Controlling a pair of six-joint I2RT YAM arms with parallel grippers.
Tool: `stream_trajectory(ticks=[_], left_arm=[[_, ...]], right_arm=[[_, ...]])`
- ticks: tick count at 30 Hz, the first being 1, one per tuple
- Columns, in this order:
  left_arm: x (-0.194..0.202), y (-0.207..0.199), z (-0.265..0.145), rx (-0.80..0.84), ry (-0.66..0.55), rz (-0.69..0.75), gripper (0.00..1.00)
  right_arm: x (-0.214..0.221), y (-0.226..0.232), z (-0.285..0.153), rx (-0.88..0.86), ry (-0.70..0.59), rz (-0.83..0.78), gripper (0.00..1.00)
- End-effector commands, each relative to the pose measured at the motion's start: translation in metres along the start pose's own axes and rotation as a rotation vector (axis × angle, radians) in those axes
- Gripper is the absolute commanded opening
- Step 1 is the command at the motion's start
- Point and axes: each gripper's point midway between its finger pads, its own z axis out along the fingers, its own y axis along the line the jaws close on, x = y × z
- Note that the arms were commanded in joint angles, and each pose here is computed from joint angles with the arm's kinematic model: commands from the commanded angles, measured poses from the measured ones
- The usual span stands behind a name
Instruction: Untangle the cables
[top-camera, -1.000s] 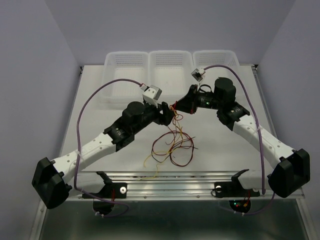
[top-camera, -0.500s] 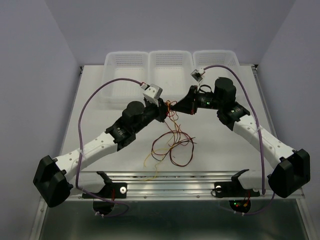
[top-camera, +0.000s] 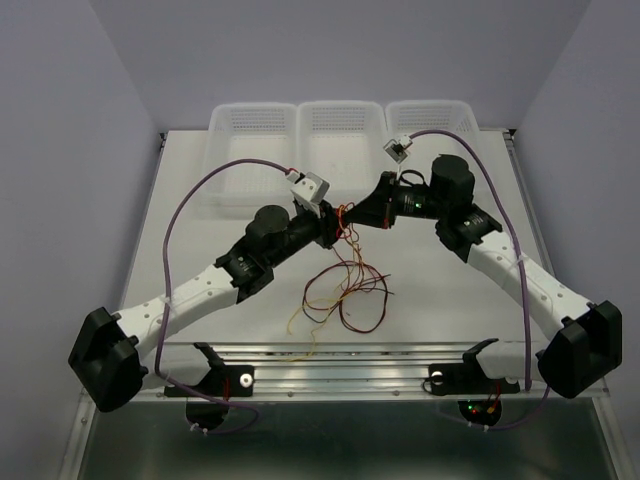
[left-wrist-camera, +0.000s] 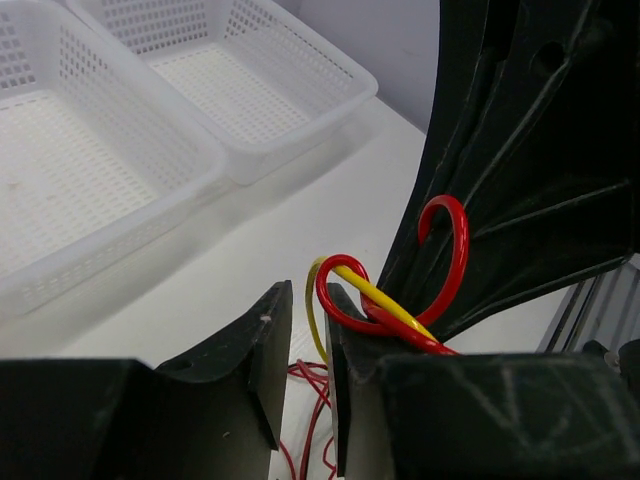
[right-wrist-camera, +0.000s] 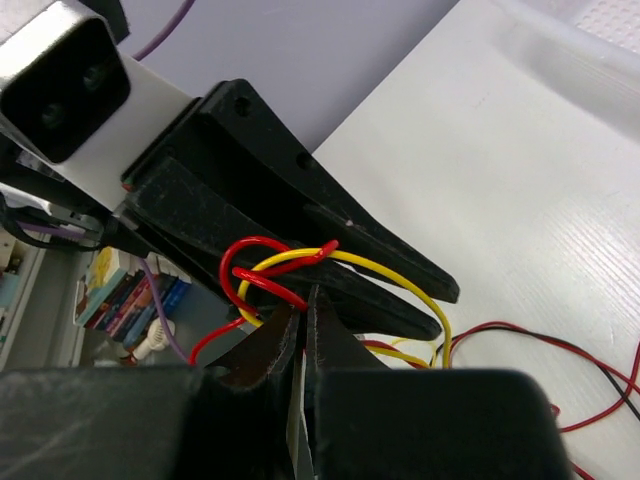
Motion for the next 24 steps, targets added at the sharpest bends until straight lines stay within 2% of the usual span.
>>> stream_trajectory(ticks=[1,6,10,12,13,15,16,17,19,20,21,24], left_arm=[[-0.022,-0.017,0.009,0.087,-0.070,0.019,0.31],[-0.029,-0.010,0.018,0.042,-0.098,0.002,0.31],[-0.033,-0.015,0.024,0.069,-0.114,-0.007,0.30],[-0.035,-0.014,0.026,0.060,-0.123,-0.020,0.17],[-0.035,-0.011,0.026,0.045,-0.126,-0.026,0.03],[-0.034,-0.001,0.020,-0.017,-0.132,-0.045,0.00],[-0.037,0.018,0.016,-0.122,-0.157,-0.064,0.00],[-0.034,0.037,0.007,-0.232,-0.164,-0.093,0.00],[-0.029,0.057,-0.006,-0.351,-0.161,-0.129,0.00],[-0.024,0.065,-0.013,-0.403,-0.153,-0.169,0.00],[-0.015,0.075,-0.025,-0.462,-0.118,-0.181,0.00],[0.004,0.104,-0.059,-0.657,-0.080,-0.258,0.00]], right_arm=[[-0.023,0.037,-0.008,-0.070,-0.045,-0.042,0.01],[-0.023,0.042,-0.010,-0.077,-0.044,-0.006,0.01],[-0.023,0.043,-0.011,-0.076,-0.044,0.017,0.01],[-0.025,0.040,-0.011,-0.059,-0.059,0.018,0.01],[-0.025,0.040,-0.011,-0.055,-0.064,0.015,0.01],[-0.028,0.035,-0.011,-0.024,-0.085,0.006,0.01],[-0.031,0.028,-0.013,0.007,-0.103,-0.001,0.01],[-0.039,0.007,-0.018,0.116,-0.149,-0.018,0.01],[-0.047,-0.025,-0.030,0.306,-0.205,-0.018,0.01],[-0.048,-0.046,-0.042,0.455,-0.221,0.006,0.01],[-0.068,-0.082,-0.071,0.718,-0.343,-0.022,0.01],[-0.083,-0.125,-0.139,1.156,-0.482,-0.034,0.01]])
